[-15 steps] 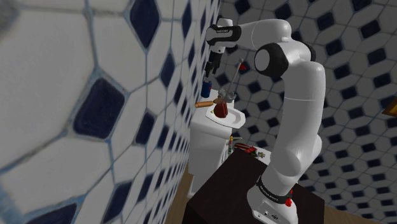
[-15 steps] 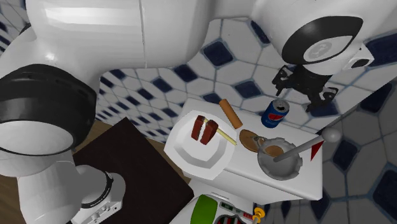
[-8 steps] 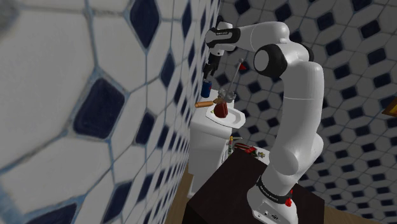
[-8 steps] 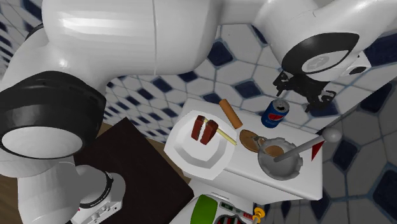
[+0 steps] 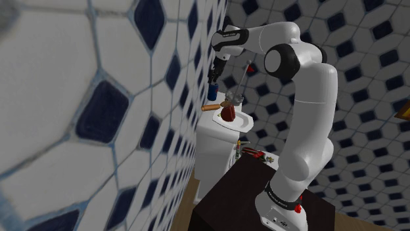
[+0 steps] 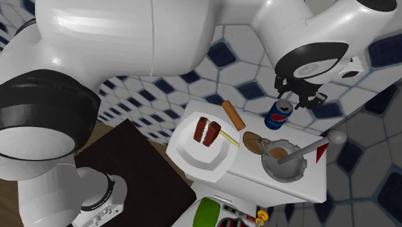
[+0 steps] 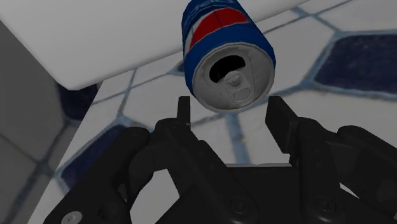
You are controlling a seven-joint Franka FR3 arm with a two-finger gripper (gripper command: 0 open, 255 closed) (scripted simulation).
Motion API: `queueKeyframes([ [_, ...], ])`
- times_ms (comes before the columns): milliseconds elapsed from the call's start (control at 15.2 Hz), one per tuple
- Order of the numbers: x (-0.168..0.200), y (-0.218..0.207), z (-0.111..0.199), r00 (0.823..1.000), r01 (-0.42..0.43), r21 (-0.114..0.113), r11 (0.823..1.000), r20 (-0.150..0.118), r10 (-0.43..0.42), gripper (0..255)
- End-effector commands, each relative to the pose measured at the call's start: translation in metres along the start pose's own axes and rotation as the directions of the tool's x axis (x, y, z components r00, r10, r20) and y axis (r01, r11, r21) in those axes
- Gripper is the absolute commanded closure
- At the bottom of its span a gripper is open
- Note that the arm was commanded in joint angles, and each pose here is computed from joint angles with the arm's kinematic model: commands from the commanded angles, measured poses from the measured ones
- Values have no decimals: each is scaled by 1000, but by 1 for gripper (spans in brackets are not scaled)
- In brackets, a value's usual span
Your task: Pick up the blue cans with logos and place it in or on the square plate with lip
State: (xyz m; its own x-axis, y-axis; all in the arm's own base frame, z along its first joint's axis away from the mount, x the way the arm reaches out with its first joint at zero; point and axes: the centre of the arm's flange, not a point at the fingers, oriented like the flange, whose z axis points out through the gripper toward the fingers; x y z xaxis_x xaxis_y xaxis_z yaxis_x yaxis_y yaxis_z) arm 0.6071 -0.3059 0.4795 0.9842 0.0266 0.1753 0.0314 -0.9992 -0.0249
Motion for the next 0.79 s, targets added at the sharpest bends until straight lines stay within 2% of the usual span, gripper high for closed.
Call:
queueKeyframes([
  [0,-8,-5,37,996,8,26,1000,84,-10,255],
  [264,-9,-13,30,996,7,24,1000,86,-9,255],
  [330,3,4,36,996,7,27,1000,84,-9,255],
  [726,9,3,5,996,7,27,1000,84,-9,255],
])
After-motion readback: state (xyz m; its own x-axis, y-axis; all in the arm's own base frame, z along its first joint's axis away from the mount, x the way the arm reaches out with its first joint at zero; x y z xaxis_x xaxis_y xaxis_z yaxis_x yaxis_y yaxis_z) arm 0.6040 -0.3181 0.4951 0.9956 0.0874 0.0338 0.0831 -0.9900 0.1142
